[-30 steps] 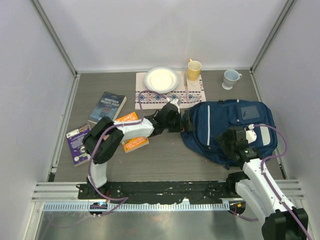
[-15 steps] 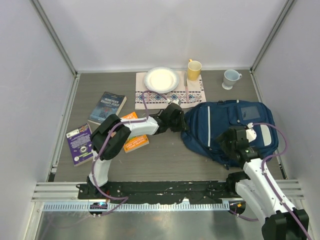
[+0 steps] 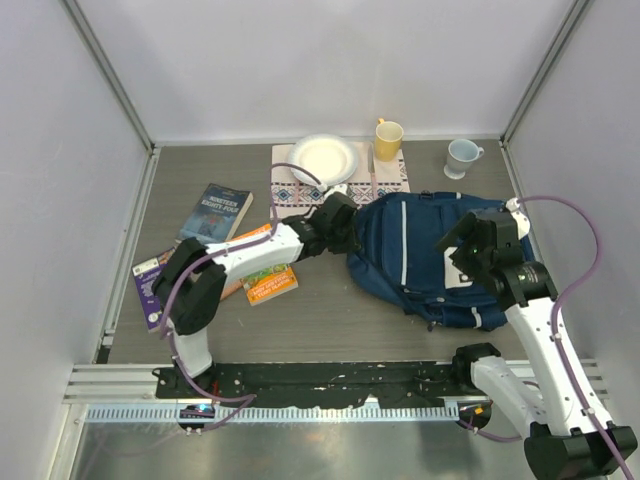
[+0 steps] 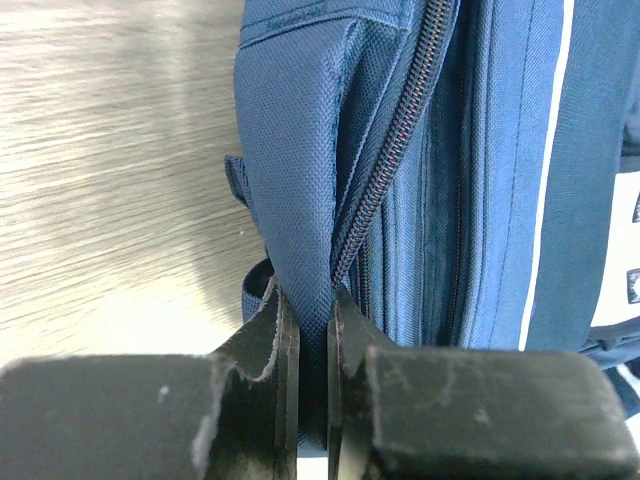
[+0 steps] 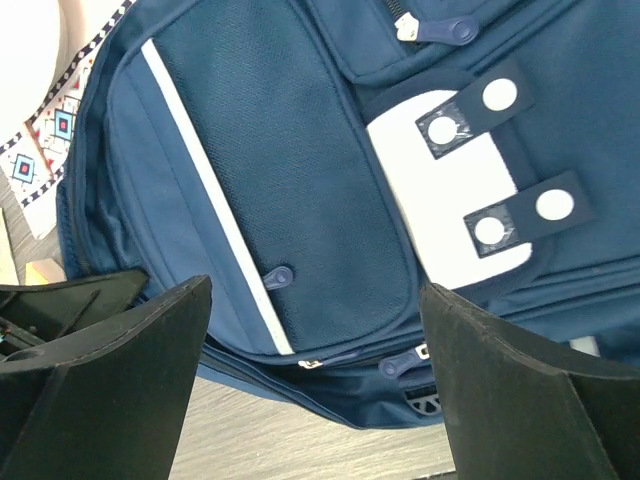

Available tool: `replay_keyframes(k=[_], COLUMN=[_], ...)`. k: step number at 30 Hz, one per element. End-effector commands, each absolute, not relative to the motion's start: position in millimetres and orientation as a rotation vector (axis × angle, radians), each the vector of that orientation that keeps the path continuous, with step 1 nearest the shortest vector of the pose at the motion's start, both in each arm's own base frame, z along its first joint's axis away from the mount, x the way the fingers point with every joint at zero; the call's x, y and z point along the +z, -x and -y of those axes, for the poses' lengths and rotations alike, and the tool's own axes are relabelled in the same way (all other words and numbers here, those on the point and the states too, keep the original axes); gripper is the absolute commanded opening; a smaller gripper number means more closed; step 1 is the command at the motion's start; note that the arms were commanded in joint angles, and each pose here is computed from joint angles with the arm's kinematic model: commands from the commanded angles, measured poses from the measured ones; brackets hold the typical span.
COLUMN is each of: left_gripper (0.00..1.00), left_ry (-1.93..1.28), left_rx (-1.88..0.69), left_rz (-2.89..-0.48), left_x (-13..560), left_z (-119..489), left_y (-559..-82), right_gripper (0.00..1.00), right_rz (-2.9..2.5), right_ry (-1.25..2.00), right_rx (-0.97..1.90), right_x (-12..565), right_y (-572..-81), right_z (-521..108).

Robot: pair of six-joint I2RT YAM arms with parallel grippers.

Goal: Pack the student bag
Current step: Pick up the student bag at the center of the board.

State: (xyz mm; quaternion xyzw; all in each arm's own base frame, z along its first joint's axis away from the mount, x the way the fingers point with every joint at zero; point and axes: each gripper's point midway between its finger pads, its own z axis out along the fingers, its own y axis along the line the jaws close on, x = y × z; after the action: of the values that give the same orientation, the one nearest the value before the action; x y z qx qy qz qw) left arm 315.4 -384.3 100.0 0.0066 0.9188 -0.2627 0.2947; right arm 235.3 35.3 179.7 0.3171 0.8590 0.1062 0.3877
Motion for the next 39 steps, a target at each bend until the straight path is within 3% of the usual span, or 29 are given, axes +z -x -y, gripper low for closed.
replay_keyframes(k=[1,13,26,30,39], left_gripper=[0.0,0.0,0.0,0.0,0.0], left_ry=[0.097,0.262,0.219,0.185,0.156], left_rx=[-0.69,-0.623,-0.687,-0.72,-0.795], left_rz=[-2.256,-2.244,-2.305,-2.342,-2.39], left_x=[179.4,198.4,187.5,181.5,180.4], left_z=[355.6,292.3,285.6,287.0,290.7], left_y=[-347.2,-354.9,-330.0,-321.0,-317.7], right_gripper=[0.91,0.92,0.92,0.92,0.92], right_rz=[-2.305,-2.482,-2.038,-1.951,-1.899], right_ry=[-0.739,-0.857,-0.988,-1.013,-1.086], right_rx=[0.249,0.571,0.766,0.643,0.726], right_x=[189.4,136.7,120.4,108.3,70.8], right_y=[-215.7,-152.0,-211.3,-218.1,-214.5], right_z=[-39.5,-82.5,-82.3,-59.8,-63.9])
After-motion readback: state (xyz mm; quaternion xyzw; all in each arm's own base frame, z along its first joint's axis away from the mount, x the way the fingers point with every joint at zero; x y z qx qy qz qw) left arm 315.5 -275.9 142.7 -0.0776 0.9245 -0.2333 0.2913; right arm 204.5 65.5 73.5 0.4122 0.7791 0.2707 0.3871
